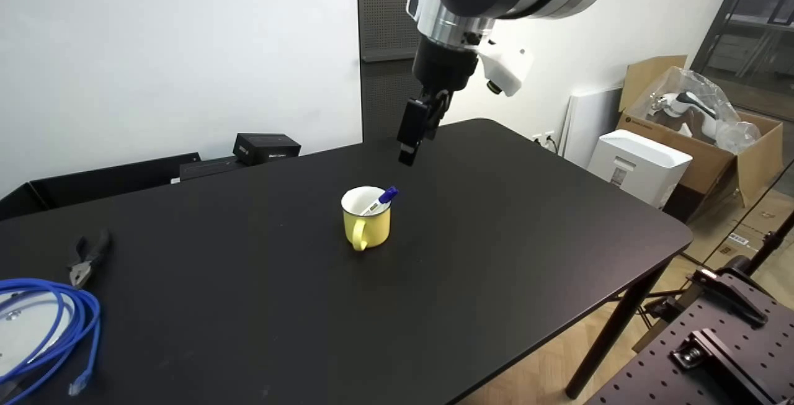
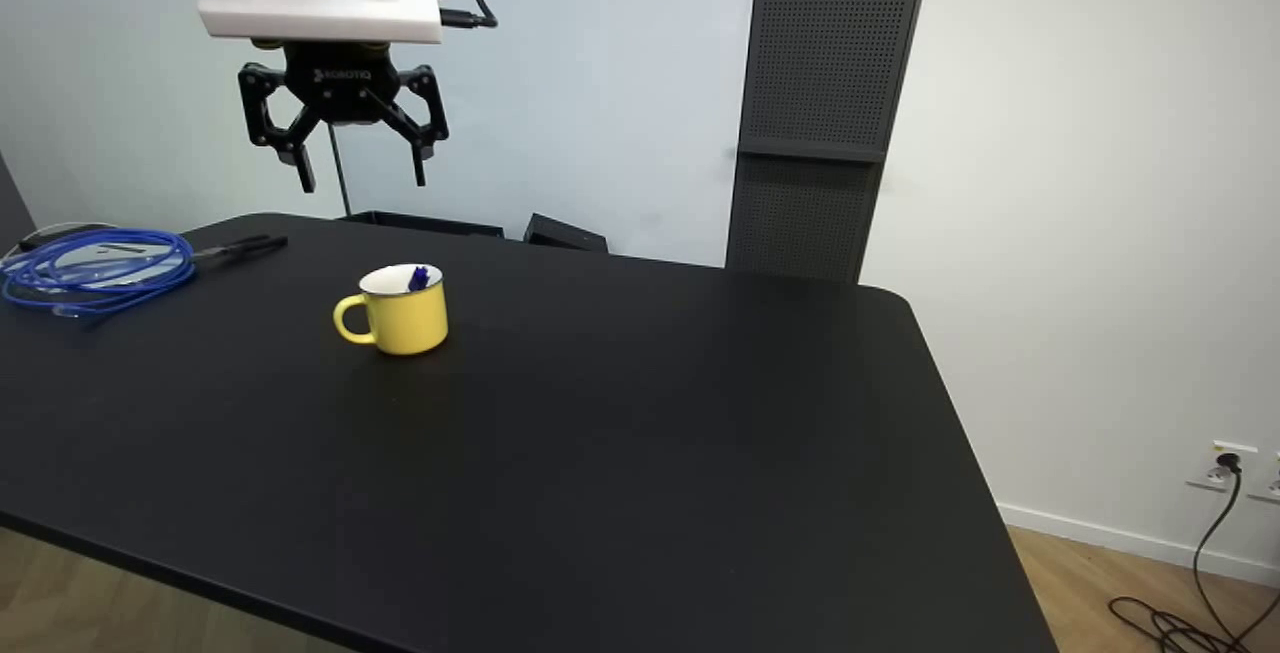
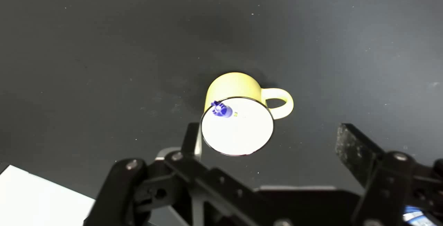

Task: Put the marker in the mug on the table

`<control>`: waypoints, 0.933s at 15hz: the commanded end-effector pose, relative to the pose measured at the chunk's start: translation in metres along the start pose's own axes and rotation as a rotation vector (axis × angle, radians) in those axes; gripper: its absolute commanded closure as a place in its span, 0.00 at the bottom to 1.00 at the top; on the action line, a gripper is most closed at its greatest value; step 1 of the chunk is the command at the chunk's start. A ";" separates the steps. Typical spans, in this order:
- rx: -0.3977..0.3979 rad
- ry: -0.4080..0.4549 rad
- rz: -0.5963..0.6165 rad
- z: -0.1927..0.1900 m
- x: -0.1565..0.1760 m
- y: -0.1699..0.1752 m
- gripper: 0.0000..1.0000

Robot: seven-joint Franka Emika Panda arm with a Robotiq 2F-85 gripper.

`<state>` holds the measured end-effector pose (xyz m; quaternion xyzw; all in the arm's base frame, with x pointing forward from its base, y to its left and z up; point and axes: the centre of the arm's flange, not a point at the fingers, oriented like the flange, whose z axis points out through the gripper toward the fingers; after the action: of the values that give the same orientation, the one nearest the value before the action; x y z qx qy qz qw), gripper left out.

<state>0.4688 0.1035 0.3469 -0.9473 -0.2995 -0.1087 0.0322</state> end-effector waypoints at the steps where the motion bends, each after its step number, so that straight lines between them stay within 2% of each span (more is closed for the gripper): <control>1: -0.074 0.029 0.064 0.002 -0.005 0.008 0.00; 4: -0.099 0.069 0.132 0.013 -0.005 0.023 0.00; 7: -0.109 0.066 0.162 0.029 -0.003 0.029 0.00; 14: -0.105 0.016 0.111 0.079 0.019 0.015 0.00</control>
<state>0.4870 0.0955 0.2883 -0.9605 -0.2437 -0.1345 -0.0046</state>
